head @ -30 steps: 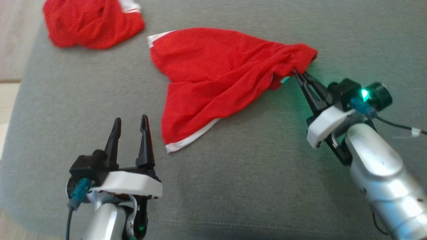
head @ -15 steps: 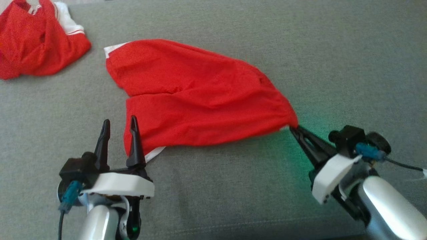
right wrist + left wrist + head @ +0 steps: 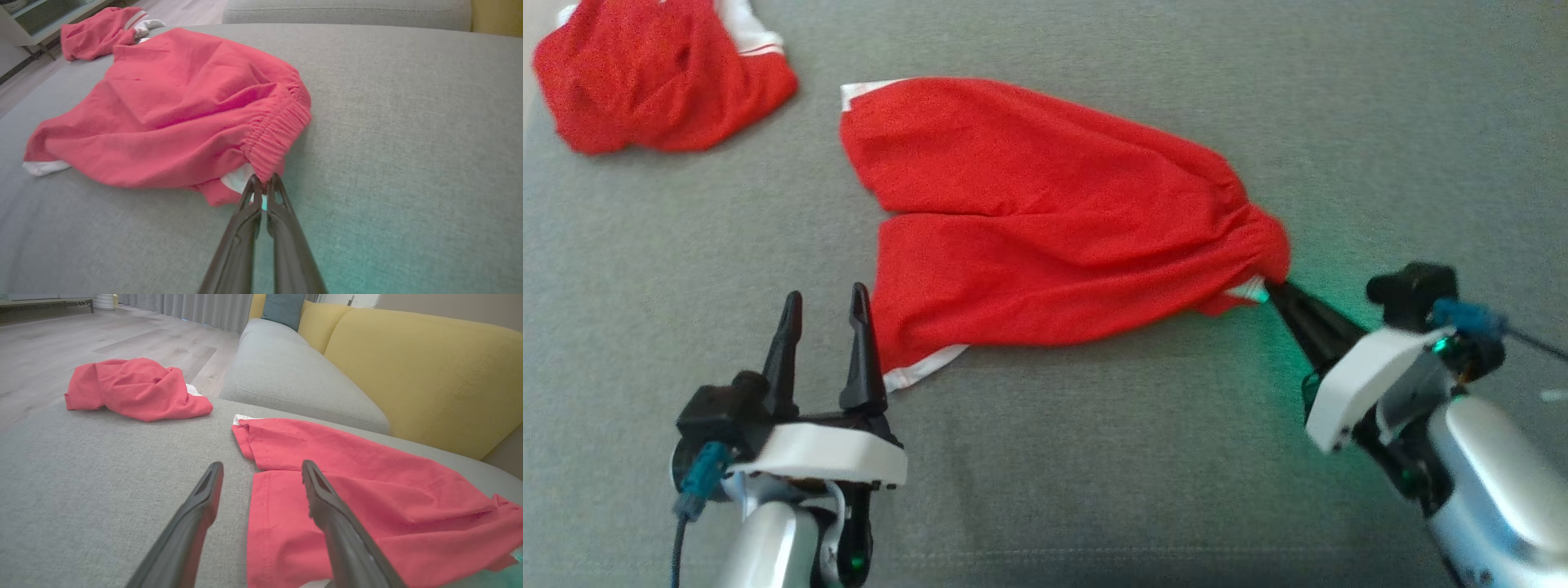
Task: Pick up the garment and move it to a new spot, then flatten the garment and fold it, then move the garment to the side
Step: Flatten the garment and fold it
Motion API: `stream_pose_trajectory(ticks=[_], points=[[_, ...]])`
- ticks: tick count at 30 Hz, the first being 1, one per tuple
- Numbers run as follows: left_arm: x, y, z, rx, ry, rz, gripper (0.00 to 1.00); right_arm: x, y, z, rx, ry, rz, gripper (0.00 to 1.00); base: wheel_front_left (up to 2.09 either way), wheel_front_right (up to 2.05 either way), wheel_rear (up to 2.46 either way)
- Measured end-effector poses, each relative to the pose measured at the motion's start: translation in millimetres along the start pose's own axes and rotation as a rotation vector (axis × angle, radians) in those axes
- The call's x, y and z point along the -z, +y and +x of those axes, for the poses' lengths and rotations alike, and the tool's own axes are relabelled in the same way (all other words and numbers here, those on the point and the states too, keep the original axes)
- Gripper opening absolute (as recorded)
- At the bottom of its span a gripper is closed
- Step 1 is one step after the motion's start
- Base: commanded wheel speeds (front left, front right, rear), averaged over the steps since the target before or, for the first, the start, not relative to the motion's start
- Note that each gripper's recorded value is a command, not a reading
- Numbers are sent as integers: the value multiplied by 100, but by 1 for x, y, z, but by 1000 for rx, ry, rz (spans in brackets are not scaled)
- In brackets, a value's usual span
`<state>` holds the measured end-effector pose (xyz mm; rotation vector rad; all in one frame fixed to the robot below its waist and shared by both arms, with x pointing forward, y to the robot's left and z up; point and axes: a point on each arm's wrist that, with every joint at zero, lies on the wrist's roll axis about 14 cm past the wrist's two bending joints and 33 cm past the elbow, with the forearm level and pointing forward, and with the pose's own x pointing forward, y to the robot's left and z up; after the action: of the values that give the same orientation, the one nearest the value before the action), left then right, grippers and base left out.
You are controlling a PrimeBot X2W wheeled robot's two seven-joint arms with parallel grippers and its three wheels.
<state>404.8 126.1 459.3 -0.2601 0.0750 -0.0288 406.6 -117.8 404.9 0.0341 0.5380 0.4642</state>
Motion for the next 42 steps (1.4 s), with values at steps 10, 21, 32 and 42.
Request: stream_pose_trajectory(ticks=[10,21,32,42], points=[[-5,21,-14,-64,-7,14,100,-4,-26,39,49,33,46,0,0,0,0],[-11,18,-18,-59,-24,15,100,-2,-44,41,105,36,49,0,0,0,0],[-10,-7,-14,18,-22,5,100,-10,-60,18,158,-57,57,100,0,0,0],[-12,-20,-21,56,-28,1,100,-40,-63,-20,200,-290,28,100,0,0,0]])
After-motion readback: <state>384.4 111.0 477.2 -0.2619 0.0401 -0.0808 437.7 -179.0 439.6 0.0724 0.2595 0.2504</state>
